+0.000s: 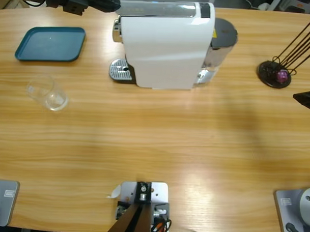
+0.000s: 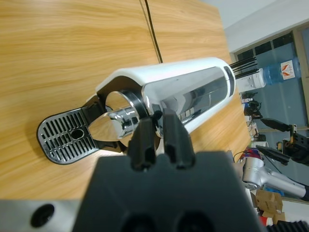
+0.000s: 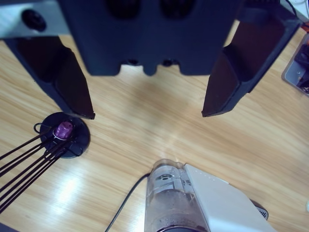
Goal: Pour coffee
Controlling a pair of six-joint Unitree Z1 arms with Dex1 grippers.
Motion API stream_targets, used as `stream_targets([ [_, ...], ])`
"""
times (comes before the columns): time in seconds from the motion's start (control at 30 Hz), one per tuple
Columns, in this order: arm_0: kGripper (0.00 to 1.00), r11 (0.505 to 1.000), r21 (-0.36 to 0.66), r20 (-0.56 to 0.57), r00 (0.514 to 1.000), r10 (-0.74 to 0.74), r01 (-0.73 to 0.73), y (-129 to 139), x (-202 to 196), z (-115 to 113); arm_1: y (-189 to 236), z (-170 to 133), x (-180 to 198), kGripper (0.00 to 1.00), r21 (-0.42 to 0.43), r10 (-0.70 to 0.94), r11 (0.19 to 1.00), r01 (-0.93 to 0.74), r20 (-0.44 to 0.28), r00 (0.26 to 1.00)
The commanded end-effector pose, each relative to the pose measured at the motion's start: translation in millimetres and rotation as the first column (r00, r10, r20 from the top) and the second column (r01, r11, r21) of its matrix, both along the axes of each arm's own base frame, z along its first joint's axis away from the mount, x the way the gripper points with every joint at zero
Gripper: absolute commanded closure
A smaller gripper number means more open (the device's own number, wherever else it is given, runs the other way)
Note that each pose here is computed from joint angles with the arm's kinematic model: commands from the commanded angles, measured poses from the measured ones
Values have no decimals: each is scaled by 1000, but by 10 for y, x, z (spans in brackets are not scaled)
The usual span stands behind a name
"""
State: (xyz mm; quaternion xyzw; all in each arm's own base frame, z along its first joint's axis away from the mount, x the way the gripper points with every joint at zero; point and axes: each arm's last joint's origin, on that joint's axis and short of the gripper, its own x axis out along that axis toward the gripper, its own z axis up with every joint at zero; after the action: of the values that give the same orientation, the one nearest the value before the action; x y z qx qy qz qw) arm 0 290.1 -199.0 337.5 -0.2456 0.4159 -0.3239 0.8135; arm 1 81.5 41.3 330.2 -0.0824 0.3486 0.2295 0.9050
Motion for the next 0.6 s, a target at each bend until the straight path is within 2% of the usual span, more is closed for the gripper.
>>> stream_targets([
  [0.03,1000,996,-62,79,996,-51,56,-149,-164,348,-20,-12,-49,18,8,-6,1000,5,17,1000],
  [0.23,1000,994,-87,118,992,-53,63,-150,-180,549,-20,-11,-49,18,9,-6,1000,5,19,1000],
  [0.4,1000,992,-95,132,989,-66,79,-177,-222,604,-20,-11,-49,18,9,-6,1000,5,19,1000],
  [0.5,1000,983,-115,188,974,-124,147,-278,-244,678,0,-21,6,14,-8,-14,1000,14,3,1000],
  [0.53,774,977,-108,239,959,-155,185,-328,-256,709,-2,-29,30,13,-26,-33,999,33,4,999],
  [0.57,360,971,-81,304,933,-192,226,-369,-285,752,-12,-36,43,13,-43,-60,997,60,10,998],
  [0.6,117,962,-42,376,896,-234,269,-413,-321,782,-35,-40,41,13,-55,-97,994,98,22,995],
])
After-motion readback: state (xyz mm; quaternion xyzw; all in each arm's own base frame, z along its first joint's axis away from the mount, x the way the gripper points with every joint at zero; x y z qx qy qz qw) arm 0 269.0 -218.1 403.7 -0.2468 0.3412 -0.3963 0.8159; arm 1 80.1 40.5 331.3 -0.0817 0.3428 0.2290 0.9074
